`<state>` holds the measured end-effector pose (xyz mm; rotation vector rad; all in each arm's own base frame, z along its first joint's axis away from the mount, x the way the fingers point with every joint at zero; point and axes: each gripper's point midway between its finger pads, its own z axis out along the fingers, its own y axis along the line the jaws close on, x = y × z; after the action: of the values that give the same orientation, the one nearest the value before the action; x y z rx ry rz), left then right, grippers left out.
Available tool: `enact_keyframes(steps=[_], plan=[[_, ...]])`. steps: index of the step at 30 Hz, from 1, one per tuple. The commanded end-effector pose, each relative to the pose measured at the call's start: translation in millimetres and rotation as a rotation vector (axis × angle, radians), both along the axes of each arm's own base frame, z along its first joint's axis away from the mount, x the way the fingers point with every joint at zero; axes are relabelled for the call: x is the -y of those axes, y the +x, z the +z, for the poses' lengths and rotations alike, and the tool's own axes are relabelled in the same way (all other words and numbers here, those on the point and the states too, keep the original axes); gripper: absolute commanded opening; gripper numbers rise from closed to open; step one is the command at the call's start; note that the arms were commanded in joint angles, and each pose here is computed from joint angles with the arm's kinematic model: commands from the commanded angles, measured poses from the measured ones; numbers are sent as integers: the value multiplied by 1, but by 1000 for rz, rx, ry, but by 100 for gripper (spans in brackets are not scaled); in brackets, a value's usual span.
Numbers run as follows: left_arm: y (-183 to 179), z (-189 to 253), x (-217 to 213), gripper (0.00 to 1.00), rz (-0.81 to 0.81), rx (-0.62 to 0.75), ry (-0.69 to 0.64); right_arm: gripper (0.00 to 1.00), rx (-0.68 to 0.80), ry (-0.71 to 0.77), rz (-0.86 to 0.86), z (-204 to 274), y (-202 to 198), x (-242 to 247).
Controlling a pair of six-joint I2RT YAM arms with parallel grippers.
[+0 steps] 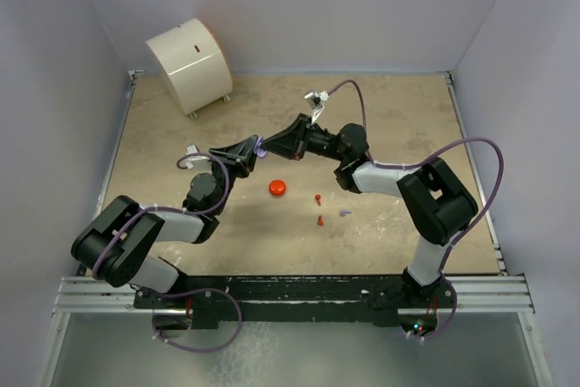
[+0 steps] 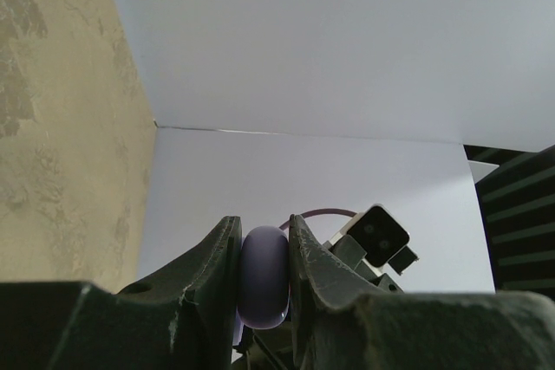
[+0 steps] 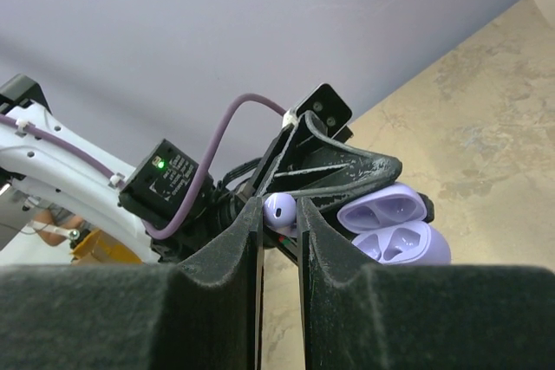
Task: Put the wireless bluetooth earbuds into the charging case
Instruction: Place the earbud in the charging case.
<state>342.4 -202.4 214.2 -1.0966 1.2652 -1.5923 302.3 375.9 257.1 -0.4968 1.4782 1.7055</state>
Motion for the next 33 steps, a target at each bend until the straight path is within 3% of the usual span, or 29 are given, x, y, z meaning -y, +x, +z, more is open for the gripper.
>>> enact_keyframes(steps=[1, 18, 33], plan=[[1, 26, 4, 0, -8, 68, -49, 0, 32, 44, -45, 24, 12, 0], [2, 28, 1, 0, 18, 66, -49, 0, -76, 74, -247, 26, 34, 19], [9, 31, 2, 0, 36, 66, -33, 0, -123, 78, -257, 20, 33, 21]])
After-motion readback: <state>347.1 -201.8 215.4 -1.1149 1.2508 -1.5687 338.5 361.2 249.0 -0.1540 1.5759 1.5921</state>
